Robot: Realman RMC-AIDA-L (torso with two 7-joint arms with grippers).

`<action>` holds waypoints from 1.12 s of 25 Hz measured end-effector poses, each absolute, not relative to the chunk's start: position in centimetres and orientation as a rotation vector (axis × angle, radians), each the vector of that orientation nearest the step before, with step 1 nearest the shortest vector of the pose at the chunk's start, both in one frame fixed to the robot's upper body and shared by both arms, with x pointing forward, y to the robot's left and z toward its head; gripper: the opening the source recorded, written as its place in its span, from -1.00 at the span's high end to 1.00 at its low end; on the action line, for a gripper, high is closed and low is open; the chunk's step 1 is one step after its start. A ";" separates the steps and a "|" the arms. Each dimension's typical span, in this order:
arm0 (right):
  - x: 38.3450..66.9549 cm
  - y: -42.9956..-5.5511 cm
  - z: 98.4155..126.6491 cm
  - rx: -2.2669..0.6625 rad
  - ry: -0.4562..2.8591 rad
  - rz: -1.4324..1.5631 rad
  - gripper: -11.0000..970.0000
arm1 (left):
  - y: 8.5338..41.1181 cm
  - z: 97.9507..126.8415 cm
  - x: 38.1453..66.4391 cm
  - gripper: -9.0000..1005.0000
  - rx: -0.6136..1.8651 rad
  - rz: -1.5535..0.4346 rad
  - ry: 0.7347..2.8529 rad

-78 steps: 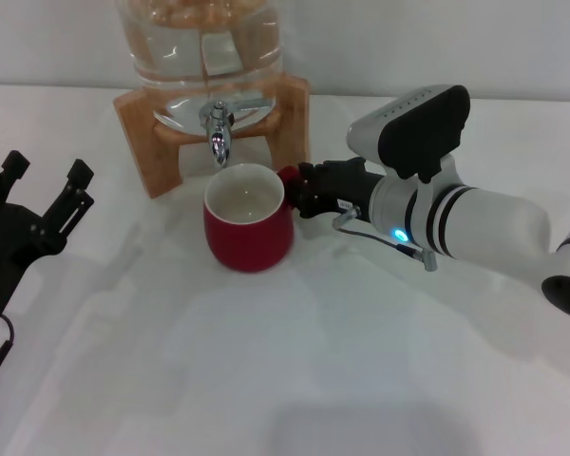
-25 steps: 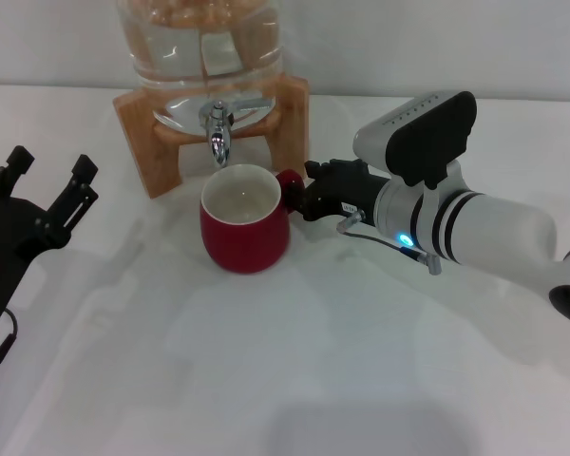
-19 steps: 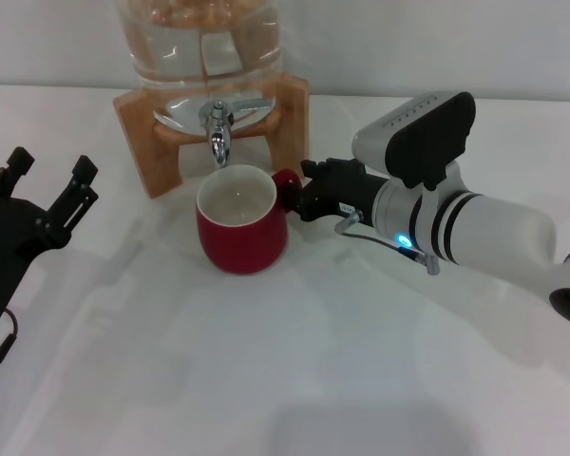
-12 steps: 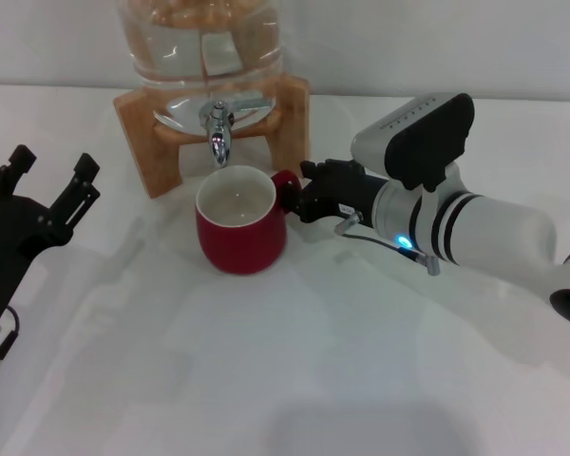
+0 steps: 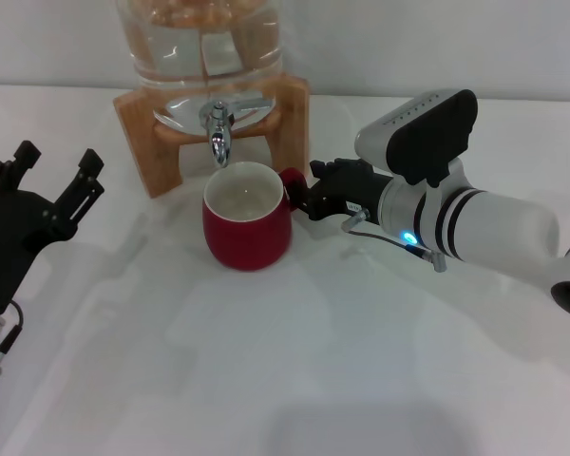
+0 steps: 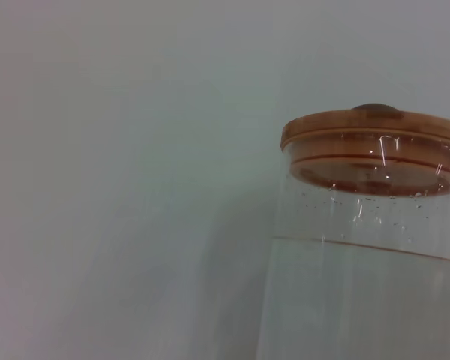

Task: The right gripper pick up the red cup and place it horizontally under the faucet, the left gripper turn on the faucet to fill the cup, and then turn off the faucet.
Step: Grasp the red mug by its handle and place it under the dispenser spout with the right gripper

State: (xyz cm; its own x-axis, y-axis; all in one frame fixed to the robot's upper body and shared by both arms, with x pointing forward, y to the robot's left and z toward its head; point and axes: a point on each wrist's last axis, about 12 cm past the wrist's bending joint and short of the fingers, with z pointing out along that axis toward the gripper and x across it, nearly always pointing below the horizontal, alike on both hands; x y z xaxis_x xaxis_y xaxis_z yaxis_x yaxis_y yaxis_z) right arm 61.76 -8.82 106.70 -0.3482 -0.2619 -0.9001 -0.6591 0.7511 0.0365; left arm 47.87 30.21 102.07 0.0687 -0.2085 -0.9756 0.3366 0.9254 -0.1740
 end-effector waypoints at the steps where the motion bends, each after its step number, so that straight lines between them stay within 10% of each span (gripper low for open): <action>1: 61.8 -8.8 106.7 -0.703 1.931 0.489 0.11 | 30.2 102.1 47.9 -0.77 0.108 -0.412 1.445; 28: 60.8 -8.9 106.1 -0.694 1.930 0.523 0.09 | 30.3 102.1 48.0 -0.77 0.110 -0.410 1.445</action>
State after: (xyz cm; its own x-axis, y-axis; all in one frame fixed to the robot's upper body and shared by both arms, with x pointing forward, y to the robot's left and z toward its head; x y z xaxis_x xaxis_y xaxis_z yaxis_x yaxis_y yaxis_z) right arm 60.81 -8.88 106.14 -0.3555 -0.2427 -0.9026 -0.6651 0.7442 0.0618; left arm 47.98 30.30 102.13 0.0698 -0.2058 -0.9761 0.3371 0.9258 -0.1711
